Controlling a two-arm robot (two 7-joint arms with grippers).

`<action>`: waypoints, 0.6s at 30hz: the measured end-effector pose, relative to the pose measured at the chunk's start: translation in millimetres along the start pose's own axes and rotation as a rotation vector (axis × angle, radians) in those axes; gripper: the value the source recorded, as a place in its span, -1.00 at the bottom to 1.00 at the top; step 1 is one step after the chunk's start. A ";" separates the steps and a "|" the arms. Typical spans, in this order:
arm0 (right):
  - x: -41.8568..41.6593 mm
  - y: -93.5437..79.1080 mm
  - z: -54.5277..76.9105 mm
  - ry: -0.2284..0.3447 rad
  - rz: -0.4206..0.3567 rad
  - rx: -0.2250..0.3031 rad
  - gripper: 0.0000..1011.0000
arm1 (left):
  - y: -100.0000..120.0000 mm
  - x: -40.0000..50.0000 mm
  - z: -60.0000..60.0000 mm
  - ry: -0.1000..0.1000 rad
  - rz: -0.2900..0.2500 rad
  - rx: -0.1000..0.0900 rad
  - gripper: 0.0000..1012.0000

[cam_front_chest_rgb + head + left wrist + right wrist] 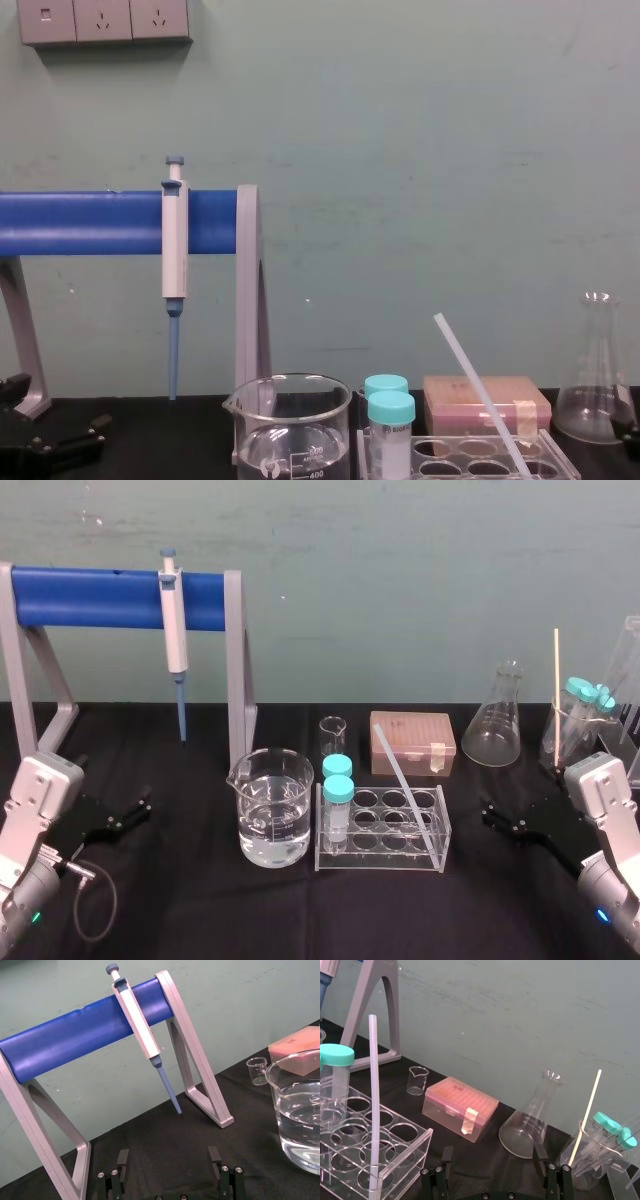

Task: Pick up the stirring rod with one hand, then place it down.

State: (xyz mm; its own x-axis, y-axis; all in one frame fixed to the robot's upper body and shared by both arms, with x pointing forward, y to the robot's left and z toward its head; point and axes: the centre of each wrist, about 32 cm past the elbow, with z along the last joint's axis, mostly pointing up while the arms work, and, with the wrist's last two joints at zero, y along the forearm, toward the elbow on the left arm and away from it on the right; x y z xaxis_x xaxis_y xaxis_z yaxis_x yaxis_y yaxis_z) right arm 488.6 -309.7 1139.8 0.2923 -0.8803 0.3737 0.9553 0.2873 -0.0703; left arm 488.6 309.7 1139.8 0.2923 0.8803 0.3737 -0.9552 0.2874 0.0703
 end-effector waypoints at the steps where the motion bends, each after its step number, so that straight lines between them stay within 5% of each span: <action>1: 0.0 0.0 0.0 0.000 0.000 0.000 0.98 | 0.0 0.0 0.0 0.000 0.000 0.000 0.98; 18: 2.8 -1.4 1.0 -0.003 0.005 0.014 0.98 | 0.0 0.0 0.0 0.000 0.000 0.000 0.98</action>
State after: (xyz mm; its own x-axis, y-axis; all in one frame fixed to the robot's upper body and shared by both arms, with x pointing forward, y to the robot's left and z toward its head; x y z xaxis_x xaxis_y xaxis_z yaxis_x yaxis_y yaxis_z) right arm 488.1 -312.2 1141.9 0.2972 -0.8776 0.3763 0.9529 0.2973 -0.0592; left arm 488.6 309.7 1139.8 0.2923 0.8803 0.3737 -0.9553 0.2873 0.0703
